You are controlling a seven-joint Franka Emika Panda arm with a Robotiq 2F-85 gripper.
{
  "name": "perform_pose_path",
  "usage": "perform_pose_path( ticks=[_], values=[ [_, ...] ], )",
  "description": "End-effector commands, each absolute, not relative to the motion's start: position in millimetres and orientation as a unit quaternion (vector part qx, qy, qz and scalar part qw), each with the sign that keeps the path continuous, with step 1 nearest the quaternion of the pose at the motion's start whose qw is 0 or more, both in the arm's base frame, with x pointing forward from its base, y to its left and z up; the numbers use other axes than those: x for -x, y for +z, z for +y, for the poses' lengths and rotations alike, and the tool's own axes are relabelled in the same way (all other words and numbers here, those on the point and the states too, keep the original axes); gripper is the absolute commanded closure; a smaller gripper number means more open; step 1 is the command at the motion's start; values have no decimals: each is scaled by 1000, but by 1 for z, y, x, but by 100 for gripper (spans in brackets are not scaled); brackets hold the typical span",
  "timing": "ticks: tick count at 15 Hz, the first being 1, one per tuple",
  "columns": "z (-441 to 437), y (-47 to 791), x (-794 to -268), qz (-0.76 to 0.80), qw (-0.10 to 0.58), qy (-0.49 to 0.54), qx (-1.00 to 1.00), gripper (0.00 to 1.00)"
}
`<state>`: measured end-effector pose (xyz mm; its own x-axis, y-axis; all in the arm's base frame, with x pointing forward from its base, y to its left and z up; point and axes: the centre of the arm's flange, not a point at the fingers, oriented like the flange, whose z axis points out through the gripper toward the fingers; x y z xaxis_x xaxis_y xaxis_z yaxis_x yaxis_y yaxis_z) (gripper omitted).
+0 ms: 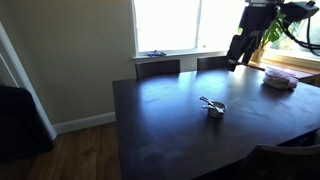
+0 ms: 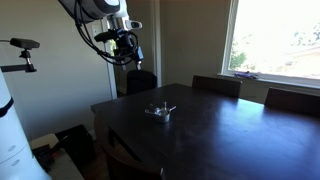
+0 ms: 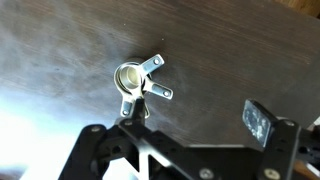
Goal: Separate the measuring cups from each other
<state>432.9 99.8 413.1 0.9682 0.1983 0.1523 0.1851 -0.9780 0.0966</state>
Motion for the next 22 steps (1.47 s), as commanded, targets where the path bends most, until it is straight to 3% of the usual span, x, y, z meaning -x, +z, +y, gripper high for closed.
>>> perform_pose_path(
  ticks=[1,12,22],
  values=[
    [91,386,-478,129,53,74,-988,0],
    [88,369,-484,135,53,49,-988,0],
    [32,309,-561,250,53,-4,-967,0]
  ],
)
